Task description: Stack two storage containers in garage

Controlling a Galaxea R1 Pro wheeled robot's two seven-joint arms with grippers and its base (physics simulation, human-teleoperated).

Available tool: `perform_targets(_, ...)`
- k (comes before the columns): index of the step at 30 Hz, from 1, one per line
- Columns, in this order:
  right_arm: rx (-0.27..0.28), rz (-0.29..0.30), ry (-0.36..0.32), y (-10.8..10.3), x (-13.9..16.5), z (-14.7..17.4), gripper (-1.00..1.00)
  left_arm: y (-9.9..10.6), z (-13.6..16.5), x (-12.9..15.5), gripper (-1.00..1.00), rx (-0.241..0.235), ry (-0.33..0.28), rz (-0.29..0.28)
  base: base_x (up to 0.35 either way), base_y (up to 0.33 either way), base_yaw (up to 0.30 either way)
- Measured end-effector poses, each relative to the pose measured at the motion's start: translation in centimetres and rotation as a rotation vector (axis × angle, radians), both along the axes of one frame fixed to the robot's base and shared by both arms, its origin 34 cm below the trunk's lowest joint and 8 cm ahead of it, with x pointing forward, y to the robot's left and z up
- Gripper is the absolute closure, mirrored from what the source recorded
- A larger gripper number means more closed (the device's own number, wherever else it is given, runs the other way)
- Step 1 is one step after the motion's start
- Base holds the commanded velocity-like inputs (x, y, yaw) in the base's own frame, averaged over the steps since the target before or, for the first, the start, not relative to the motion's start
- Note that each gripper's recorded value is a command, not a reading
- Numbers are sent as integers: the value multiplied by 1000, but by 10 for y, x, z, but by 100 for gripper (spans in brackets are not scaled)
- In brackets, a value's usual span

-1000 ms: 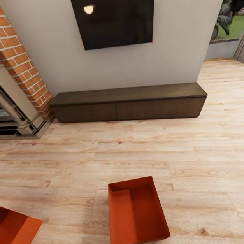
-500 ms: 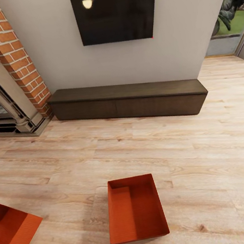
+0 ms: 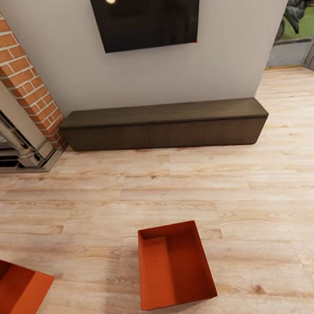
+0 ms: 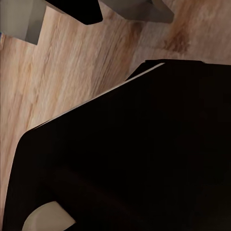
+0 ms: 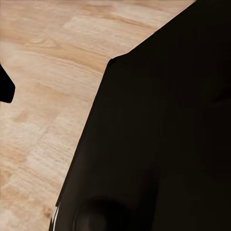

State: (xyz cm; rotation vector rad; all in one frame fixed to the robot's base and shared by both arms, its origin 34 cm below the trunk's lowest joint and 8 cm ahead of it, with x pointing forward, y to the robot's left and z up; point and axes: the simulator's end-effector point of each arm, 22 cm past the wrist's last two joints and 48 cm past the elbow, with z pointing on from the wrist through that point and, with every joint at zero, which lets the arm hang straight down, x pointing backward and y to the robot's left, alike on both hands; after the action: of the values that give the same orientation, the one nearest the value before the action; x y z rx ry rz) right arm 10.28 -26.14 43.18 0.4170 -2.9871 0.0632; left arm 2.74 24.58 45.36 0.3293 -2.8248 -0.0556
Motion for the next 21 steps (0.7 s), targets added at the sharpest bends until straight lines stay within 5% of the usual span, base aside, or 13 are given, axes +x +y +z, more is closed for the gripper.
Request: perform_targets(21, 6, 6, -6, 1, 1, 0, -100, 1, 0, 0, -100, 4, 0, 4, 0, 0, 0)
